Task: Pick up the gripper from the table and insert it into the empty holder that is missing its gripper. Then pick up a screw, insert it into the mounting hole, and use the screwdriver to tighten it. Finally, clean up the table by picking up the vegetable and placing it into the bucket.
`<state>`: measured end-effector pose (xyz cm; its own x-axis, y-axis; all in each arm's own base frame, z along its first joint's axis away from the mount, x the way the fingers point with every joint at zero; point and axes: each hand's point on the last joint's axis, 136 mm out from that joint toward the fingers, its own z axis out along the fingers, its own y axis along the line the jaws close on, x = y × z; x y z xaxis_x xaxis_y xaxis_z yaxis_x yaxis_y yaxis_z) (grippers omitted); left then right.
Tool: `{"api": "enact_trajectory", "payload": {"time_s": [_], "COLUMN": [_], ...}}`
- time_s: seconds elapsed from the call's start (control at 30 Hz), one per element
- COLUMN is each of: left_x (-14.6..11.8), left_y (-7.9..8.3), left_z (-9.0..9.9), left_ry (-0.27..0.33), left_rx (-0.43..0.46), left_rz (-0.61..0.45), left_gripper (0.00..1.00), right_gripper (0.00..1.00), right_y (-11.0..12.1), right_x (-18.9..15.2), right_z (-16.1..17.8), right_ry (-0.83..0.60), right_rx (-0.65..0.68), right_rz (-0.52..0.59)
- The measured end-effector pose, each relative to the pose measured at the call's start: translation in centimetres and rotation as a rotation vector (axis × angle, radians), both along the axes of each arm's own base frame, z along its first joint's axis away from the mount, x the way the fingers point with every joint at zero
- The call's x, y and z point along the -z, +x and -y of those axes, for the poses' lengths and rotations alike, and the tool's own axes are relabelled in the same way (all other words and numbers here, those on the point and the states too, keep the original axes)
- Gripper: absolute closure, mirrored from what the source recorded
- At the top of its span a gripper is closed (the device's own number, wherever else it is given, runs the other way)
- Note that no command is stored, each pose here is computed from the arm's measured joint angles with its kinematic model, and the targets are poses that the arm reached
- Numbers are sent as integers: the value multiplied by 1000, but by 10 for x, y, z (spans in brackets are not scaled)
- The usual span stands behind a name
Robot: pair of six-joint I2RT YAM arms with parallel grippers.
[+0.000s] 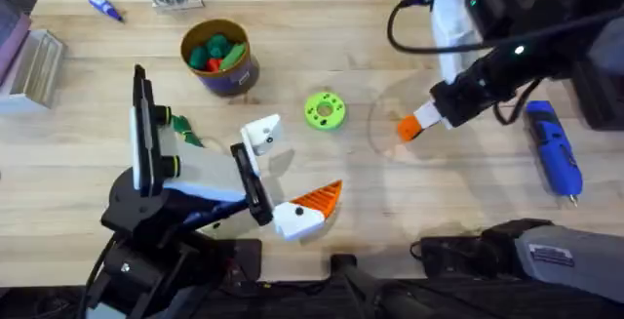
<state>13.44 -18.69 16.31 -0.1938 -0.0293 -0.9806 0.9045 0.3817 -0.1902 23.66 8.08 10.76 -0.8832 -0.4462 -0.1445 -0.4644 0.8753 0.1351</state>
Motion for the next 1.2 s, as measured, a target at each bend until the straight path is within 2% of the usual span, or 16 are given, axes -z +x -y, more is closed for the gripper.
{"api": "enact_trajectory", "payload": {"time_s": [0.1,0.23,0.4,0.5,0.6,0.77,1.03,1.2], "left_x": [0,0,0,0,0,0,0,0], "left_y": [0,0,0,0,0,0,0,0], "left_z": [0,0,0,0,0,0,0,0], "left_ry": [0,0,0,0,0,0,0,0], "left_rx": [0,0,0,0,0,0,0,0], "left_rz": [0,0,0,0,-1,0,0,0], "left_gripper": [15,15,15,15,16,15,15,15], "right_gripper": [988,989,989,990,990,990,990,990], "right_y": [1,4,10,8,4,-13,-26,-32], "right_x": [-27,-72,-124,-127,-110,-76,-68,-60], "right_z": [0,-1,-4,-14,-33,-63,-107,-128], "right_ry": [10,127,444,648,860,1087,1237,1247], "right_rx": [3,50,133,141,138,177,111,74], "right_rz": [44,195,390,405,318,28,-281,-395]}}
